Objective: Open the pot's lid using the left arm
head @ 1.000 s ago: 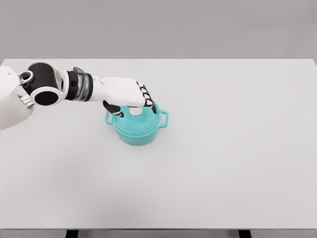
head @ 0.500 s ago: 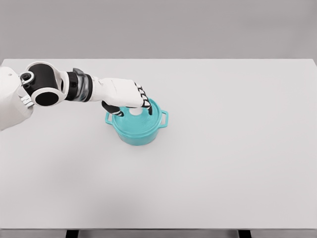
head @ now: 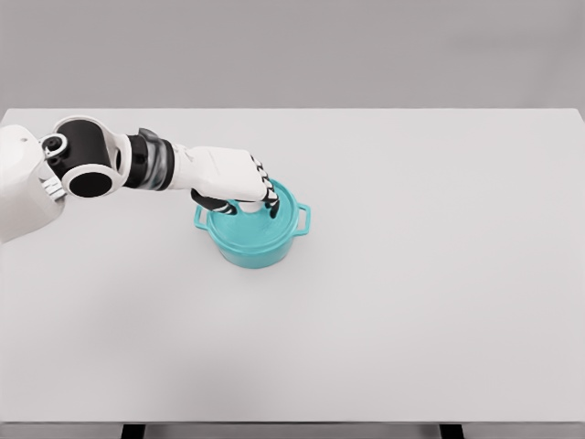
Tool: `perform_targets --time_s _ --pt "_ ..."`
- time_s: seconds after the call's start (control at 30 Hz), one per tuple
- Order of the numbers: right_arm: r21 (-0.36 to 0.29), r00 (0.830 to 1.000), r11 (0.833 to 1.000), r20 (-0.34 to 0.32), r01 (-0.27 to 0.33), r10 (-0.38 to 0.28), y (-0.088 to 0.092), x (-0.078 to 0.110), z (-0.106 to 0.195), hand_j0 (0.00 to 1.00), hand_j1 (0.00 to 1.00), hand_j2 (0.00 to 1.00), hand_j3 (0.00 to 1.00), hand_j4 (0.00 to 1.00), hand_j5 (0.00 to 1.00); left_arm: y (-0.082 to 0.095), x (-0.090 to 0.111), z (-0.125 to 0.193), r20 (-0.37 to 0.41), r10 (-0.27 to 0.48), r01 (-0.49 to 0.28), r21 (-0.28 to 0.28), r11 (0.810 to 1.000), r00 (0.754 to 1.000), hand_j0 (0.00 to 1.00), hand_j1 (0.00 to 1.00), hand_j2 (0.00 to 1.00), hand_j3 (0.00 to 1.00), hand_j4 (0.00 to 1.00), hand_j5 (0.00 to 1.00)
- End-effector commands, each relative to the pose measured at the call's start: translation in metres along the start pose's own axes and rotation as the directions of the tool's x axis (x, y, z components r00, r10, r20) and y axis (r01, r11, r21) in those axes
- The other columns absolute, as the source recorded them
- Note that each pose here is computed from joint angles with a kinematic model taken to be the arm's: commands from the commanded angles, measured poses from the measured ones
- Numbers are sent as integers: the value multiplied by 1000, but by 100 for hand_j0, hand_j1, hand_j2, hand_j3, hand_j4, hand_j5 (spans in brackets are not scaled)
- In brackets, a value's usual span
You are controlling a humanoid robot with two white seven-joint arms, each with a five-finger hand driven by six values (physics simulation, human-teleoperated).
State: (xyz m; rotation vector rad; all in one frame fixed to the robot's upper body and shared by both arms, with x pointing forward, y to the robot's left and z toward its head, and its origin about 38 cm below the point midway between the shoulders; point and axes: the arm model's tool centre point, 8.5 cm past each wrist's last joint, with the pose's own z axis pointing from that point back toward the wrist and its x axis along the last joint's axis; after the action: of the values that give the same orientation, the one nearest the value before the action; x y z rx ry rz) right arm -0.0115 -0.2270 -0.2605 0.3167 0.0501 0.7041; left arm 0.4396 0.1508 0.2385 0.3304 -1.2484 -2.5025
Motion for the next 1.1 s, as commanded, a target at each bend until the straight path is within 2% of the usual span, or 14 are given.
perform_targets --time_s 0.0,0.33,0.57,0.73,0.8,1.07 --pt "1 1000 1000 -1 1 -1 1 -1 0 100 100 100 100 100 100 1 0 0 0 0 0 2 1000 1000 59 59 59 59 59 59" --pt "1 1000 1000 -1 1 -1 1 -1 0 100 100 100 100 100 100 0 0 1 3 -6 6 1 1000 1000 45 45 45 45 45 45" --pt "1 1000 1000 -1 1 -1 1 -1 0 100 100 100 100 100 100 5 -9 14 -28 -22 22 -4 1000 999 44 44 44 44 44 44" --pt "1 1000 1000 -1 1 -1 1 -1 0 100 100 100 100 100 100 1 -21 31 -70 -23 22 -16 1000 997 44 44 44 44 44 44" --pt "1 1000 1000 -1 1 -1 1 -1 0 100 100 100 100 100 100 -5 -27 40 -101 -34 30 -39 999 994 44 44 44 44 44 44" --pt "1 1000 1000 -1 1 -1 1 -1 0 100 100 100 100 100 100 -22 -42 67 -167 -19 6 -76 997 986 44 44 44 44 44 44"
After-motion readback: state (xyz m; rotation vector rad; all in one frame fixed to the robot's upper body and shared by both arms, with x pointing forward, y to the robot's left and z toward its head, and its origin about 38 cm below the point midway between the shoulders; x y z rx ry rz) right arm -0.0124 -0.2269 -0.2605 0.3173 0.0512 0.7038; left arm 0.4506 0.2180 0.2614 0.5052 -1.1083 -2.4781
